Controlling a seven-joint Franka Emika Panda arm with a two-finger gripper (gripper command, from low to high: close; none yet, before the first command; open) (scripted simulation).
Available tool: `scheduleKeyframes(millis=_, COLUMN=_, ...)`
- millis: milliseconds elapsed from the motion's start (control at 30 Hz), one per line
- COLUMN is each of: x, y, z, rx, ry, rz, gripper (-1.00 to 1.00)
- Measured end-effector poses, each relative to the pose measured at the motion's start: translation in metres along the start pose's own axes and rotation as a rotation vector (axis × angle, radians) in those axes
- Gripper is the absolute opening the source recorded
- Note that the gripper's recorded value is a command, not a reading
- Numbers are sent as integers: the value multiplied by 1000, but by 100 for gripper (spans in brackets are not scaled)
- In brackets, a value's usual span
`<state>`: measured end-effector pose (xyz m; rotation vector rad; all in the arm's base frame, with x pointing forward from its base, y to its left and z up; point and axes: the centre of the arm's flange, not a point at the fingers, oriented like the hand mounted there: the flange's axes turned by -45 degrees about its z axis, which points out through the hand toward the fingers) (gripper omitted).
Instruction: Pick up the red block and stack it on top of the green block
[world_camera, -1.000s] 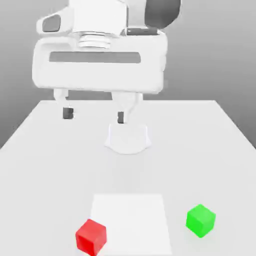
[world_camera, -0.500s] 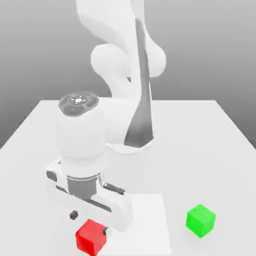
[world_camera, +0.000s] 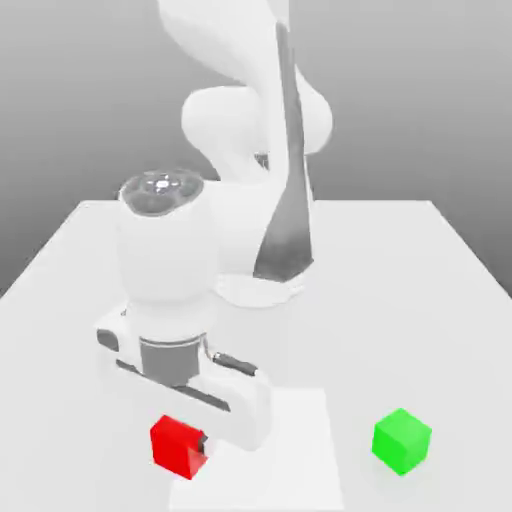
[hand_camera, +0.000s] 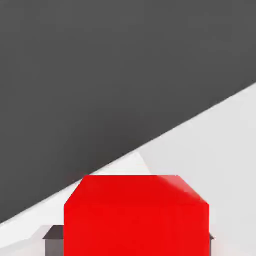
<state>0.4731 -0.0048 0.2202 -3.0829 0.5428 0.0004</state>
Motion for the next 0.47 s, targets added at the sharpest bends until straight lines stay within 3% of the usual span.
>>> scheduleKeyframes(millis=200, x=-106, y=-143, z=-17, rx=-5, ry=-1, rz=-399, gripper=-100)
scheduleKeyframes(millis=367, x=-123, y=-157, z=31, rx=-11, ry=1, rz=-453, gripper=-100)
scheduleKeyframes(millis=400, x=-123, y=-157, z=38, rx=-11, ry=1, rz=-454, gripper=100)
scheduleKeyframes(millis=467, x=-123, y=-157, z=38, rx=-11, ry=1, rz=-454, gripper=100)
